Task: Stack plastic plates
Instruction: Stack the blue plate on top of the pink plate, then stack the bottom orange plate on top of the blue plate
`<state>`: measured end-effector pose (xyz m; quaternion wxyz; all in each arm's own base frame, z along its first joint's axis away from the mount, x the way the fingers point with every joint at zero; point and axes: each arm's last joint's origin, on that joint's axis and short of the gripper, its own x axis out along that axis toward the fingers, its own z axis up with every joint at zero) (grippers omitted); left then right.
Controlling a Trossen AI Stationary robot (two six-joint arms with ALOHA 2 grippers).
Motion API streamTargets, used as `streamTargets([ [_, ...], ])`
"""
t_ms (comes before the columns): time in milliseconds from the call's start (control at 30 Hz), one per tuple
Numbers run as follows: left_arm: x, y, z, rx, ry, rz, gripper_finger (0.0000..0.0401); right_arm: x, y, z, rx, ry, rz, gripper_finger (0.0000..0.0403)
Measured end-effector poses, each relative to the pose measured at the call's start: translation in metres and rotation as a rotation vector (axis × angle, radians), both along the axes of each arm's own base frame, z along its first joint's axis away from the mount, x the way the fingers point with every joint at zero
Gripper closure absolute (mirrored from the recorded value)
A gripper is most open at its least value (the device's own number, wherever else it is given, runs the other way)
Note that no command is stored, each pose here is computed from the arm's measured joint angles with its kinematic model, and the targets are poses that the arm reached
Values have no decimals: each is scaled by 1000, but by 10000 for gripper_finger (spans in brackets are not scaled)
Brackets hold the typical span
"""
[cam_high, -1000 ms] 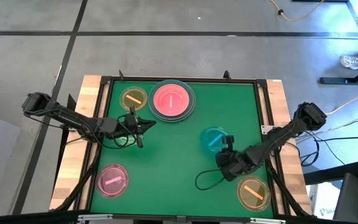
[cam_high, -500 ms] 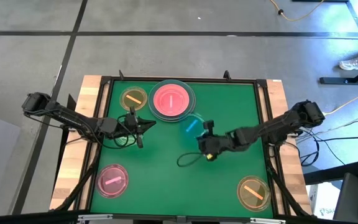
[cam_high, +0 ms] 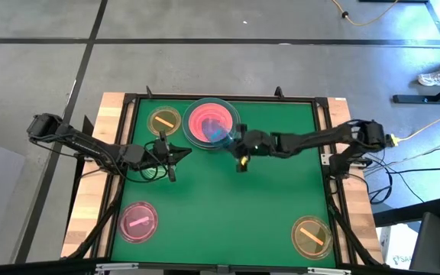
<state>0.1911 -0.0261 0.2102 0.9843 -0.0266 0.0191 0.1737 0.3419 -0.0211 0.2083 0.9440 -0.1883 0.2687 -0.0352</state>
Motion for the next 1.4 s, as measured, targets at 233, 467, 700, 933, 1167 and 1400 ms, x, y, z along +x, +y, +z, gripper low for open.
streamTargets([
  [233, 0, 0, 0, 0, 0, 0, 390, 16, -38, -22, 11, -83, -71, 400],
  [467, 0, 0, 0, 0, 1, 0, 390, 23, -53, -47, 11, -72, -109, 400],
  [700, 0, 0, 0, 0, 0, 0, 390, 27, -53, -62, 12, -45, -112, 400],
  [933, 0, 0, 0, 0, 0, 0, 390, 27, -54, -65, -6, -39, -165, 400],
  [1167, 0, 0, 0, 0, 0, 0, 390, 27, -54, -66, 33, -42, -177, 347],
  [1400, 0, 0, 0, 0, 0, 0, 390, 26, -51, -57, 12, -58, -159, 260],
])
